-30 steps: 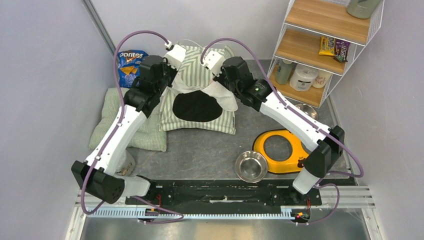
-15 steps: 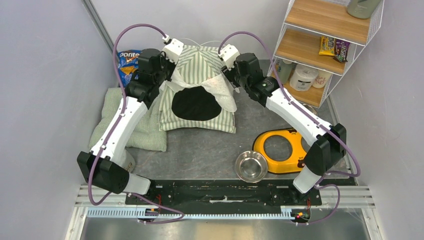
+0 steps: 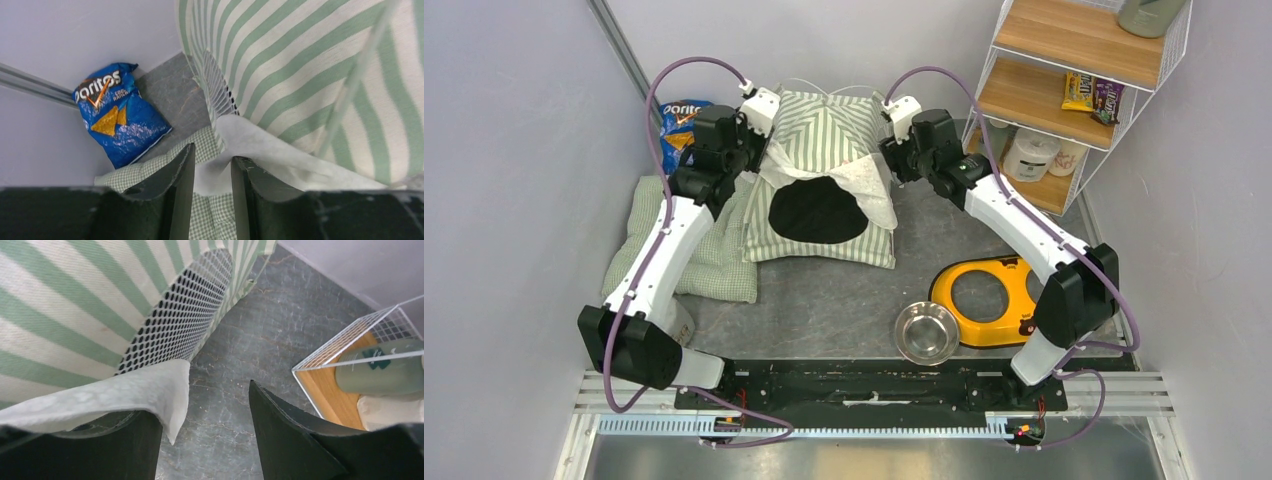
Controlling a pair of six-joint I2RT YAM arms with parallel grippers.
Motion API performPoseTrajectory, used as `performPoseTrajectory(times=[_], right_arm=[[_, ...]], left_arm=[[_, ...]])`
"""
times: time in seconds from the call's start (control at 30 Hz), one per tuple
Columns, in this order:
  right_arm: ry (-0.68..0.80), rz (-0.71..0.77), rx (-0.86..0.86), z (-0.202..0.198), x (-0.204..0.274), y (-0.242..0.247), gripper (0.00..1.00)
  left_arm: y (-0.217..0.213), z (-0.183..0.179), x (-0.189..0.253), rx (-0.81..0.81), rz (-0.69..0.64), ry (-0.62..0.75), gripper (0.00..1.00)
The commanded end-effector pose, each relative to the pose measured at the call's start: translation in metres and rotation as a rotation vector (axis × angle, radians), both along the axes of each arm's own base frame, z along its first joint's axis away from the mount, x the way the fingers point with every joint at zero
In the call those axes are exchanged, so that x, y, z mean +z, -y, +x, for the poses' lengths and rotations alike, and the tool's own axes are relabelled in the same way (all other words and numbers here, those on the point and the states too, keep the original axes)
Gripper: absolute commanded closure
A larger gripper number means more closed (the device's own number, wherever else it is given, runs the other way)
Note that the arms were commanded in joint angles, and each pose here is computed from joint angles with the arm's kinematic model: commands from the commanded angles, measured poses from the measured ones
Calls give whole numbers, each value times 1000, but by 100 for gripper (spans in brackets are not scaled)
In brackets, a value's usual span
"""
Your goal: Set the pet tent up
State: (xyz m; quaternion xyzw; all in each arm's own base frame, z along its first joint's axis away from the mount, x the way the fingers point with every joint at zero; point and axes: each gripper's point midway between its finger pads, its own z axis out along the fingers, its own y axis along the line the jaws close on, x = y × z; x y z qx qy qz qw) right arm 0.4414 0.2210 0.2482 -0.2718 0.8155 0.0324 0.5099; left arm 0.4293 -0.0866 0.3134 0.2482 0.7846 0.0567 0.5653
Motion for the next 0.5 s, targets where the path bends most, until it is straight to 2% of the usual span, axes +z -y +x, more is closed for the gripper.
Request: performPoseTrajectory(times=[0.0, 0.13, 0.27, 0.47], right_arm=[[-63, 90, -63, 1, -6, 9, 32], [-140, 159, -150, 8, -21, 22, 29], [-216, 227, -212, 9, -31, 31, 28], [-253, 258, -283, 6, -18, 43, 27]], left_arm=[[-14, -8, 2, 48, -72, -10, 60], [-23, -9, -10, 92, -136, -56, 54], [-25, -13, -22, 102, -212, -108, 53], [-38, -16, -26, 206, -273, -145, 52]])
